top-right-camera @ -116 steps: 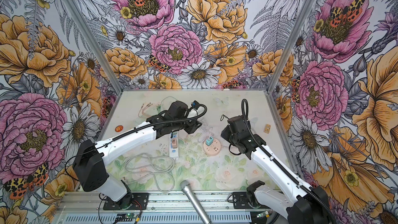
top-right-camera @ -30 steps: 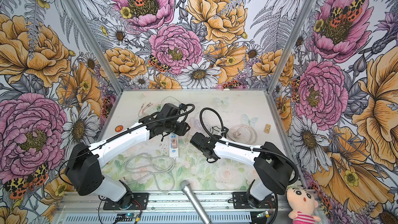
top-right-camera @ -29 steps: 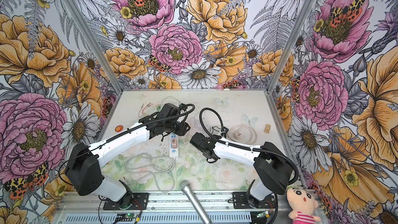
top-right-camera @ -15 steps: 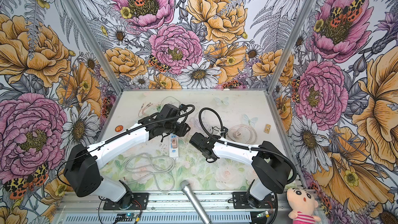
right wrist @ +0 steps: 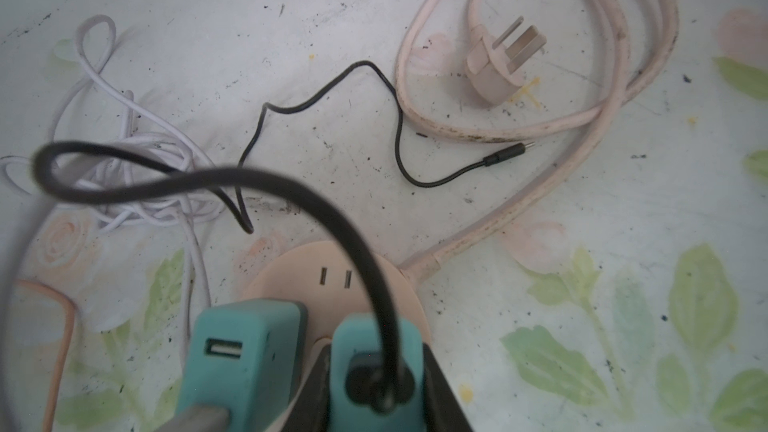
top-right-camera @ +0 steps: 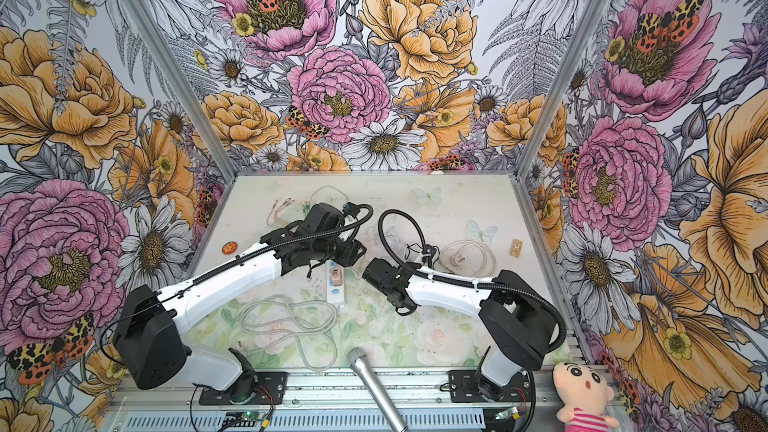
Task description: Insert the plug
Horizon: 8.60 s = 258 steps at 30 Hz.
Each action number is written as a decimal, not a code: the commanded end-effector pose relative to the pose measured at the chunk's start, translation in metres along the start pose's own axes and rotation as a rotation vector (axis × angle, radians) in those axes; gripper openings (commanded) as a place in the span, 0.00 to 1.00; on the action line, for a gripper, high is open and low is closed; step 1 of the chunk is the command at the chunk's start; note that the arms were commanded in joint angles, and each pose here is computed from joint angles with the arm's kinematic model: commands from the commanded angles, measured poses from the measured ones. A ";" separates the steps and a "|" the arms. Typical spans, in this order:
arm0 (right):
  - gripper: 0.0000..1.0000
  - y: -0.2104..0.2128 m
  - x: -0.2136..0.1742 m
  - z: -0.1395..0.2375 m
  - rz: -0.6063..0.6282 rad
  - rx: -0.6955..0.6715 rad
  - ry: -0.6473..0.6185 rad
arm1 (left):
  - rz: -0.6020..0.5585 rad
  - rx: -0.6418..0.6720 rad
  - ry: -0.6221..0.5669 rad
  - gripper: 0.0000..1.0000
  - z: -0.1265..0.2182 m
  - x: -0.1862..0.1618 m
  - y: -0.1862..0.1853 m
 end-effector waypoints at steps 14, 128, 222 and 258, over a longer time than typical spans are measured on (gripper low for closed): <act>0.00 -0.029 -0.029 -0.011 0.367 -0.082 0.150 | 0.029 0.008 -0.054 0.53 0.019 0.003 -0.005; 0.16 -0.102 -0.092 -0.055 0.405 -0.093 0.439 | 0.122 0.089 -0.030 0.55 -0.018 0.022 0.007; 0.50 -0.057 0.251 0.022 0.232 0.442 -0.024 | 0.305 0.370 -0.202 0.59 0.063 0.058 0.192; 0.54 -0.125 0.231 -0.069 0.180 0.420 -0.566 | 0.307 0.579 -0.747 0.77 0.098 -0.039 0.283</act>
Point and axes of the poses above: each gripper's point midway between its finger pads, its own z axis back along the fingers, its own y axis along the line the jaws close on, x = y × z, the point moved 2 cm from there along z, back along the fingers
